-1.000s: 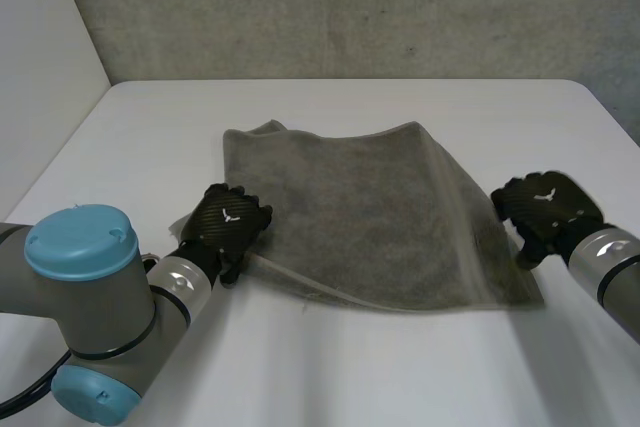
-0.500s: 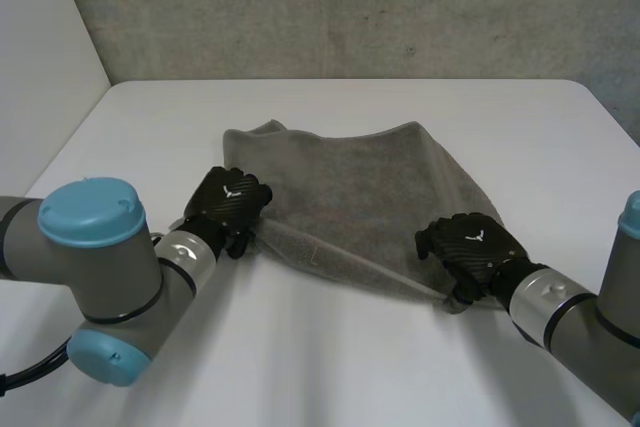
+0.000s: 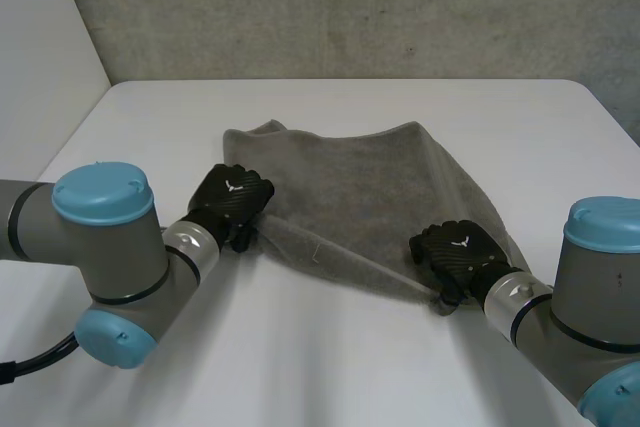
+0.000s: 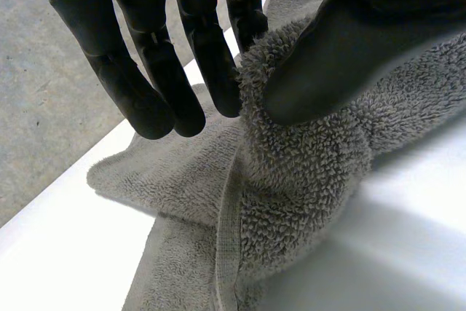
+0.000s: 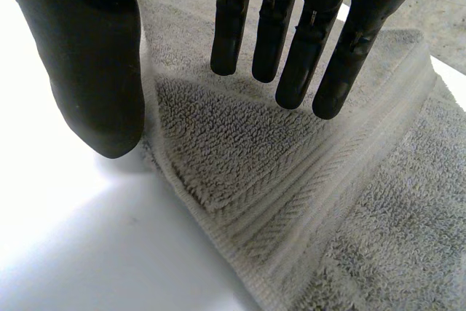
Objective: Fold the towel.
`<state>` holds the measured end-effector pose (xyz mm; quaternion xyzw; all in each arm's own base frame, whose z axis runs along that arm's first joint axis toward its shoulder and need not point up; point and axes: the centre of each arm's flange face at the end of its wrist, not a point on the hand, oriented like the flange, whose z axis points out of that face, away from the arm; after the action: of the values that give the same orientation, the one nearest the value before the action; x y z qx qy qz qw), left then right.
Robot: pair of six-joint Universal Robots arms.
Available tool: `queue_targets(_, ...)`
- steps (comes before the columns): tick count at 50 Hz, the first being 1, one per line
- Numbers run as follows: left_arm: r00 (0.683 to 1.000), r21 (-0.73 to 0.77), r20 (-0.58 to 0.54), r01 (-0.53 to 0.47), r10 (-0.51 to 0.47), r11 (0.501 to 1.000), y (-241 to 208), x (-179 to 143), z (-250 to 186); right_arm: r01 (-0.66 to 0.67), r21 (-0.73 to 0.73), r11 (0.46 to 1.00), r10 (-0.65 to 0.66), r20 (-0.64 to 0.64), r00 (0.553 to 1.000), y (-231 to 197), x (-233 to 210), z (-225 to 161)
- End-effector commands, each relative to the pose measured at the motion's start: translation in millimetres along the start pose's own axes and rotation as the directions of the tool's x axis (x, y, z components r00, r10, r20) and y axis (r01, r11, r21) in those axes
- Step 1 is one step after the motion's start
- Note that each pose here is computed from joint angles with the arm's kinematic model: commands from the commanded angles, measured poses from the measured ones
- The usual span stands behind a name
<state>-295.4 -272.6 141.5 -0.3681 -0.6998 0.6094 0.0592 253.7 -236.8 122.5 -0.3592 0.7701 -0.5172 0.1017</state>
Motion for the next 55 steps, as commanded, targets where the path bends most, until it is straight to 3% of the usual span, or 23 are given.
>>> queue_targets(1, 1.000, 0.006, 0.010, 0.001, -0.001, 1.000, 0, -2, 8, -0.002, 0.000, 1.000, 0.002, 0.003, 1.000, 0, -1, -1)
queue_targets(18, 0.998, -0.005, 0.031, 0.058, -0.058, 0.998, 3, -8, 8, -0.002, -0.009, 1.000, 0.002, 0.005, 1.000, 4, 0, 11)
queue_targets(26, 0.998, -0.027, 0.012, 0.063, -0.063, 0.998, 9, -3, 4, 0.022, 0.038, 0.999, -0.018, -0.082, 0.996, -14, 15, 8)
queue_targets(36, 0.998, -0.057, -0.017, 0.059, -0.060, 0.997, 14, 7, -11, 0.021, 0.054, 0.998, -0.006, -0.267, 0.964, -17, 82, 5)
queue_targets(46, 0.998, -0.068, -0.041, 0.043, -0.045, 0.997, 16, 17, -20, 0.011, 0.051, 0.999, 0.005, -0.289, 0.957, -16, 91, 3)
queue_targets(55, 0.999, -0.065, -0.016, 0.049, -0.050, 0.997, 12, 4, -23, 0.011, 0.049, 0.999, 0.003, -0.281, 0.960, -15, 88, 4)
